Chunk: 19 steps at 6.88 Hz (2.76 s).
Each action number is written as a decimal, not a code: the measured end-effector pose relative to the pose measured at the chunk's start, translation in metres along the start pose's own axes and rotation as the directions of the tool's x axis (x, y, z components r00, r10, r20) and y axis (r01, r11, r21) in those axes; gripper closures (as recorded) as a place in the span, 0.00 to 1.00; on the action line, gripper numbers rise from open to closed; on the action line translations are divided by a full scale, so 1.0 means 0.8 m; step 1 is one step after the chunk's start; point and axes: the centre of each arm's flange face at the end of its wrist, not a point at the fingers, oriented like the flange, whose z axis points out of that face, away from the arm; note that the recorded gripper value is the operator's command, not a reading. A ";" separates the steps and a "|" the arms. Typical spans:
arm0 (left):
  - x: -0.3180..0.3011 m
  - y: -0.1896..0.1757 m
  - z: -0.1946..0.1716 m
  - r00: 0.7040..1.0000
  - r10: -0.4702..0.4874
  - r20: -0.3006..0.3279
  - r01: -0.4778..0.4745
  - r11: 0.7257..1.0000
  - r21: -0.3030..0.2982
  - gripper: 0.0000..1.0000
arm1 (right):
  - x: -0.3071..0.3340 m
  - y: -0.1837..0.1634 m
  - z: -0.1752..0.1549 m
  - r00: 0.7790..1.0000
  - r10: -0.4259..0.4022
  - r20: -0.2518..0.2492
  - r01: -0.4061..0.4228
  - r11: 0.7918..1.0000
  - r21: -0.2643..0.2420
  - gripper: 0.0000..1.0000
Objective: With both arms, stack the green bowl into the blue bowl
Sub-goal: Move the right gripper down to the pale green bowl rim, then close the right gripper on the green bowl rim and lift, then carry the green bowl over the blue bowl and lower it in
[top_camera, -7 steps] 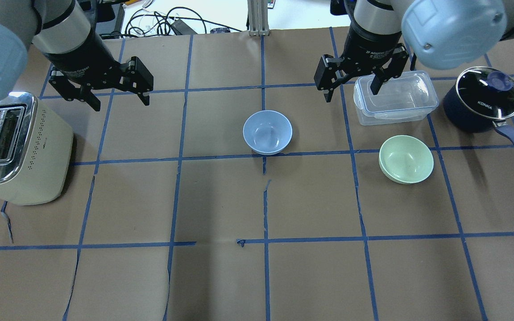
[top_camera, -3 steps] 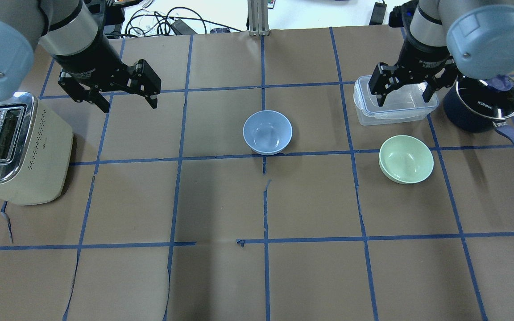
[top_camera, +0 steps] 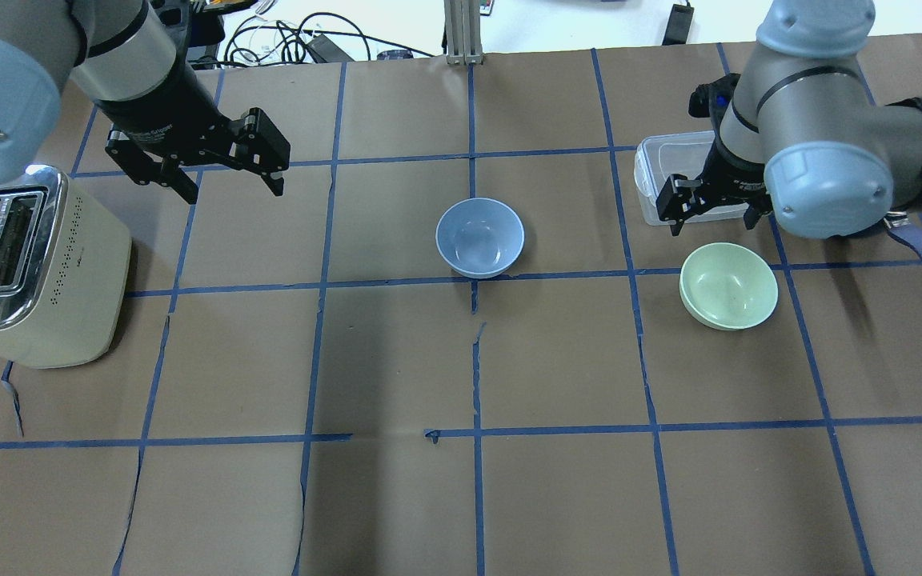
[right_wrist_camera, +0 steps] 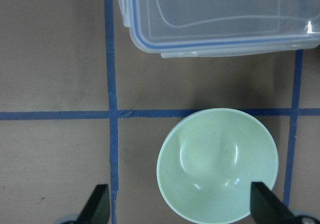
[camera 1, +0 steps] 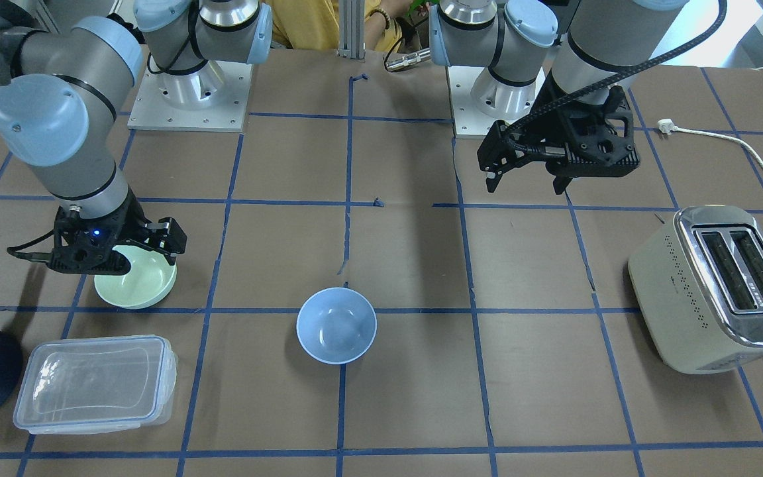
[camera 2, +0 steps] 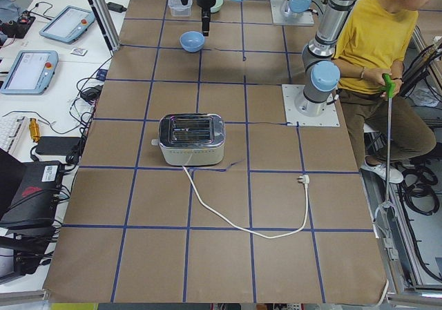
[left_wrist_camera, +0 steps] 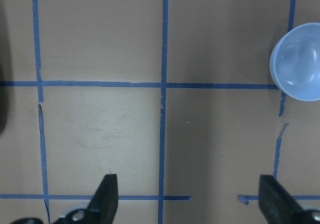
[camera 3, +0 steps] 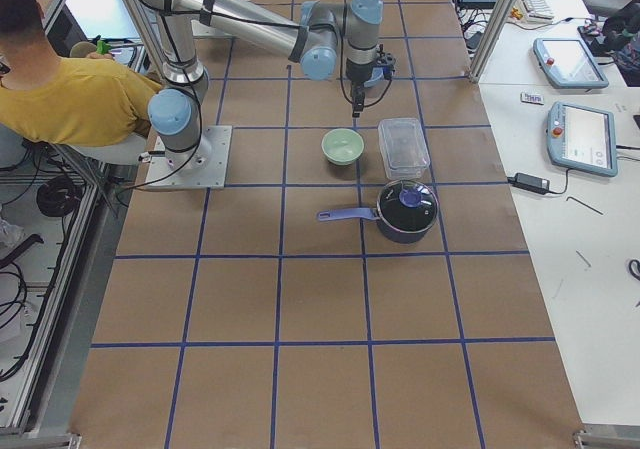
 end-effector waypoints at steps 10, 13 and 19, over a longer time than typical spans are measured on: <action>-0.001 0.003 -0.001 1.000 0.002 0.001 -0.002 1.000 0.004 0.00 | -0.010 0.048 0.111 0.999 0.028 -0.018 -0.027 0.997 0.073 1.00; -0.001 0.004 0.000 1.000 0.002 0.000 -0.002 1.000 0.003 0.00 | -0.053 0.021 0.059 0.991 0.133 0.007 -0.133 0.983 0.123 1.00; 0.000 0.004 0.000 1.000 0.002 -0.006 -0.002 1.000 0.003 0.00 | -0.318 -0.081 -0.057 0.961 0.273 0.037 -0.275 0.960 0.056 1.00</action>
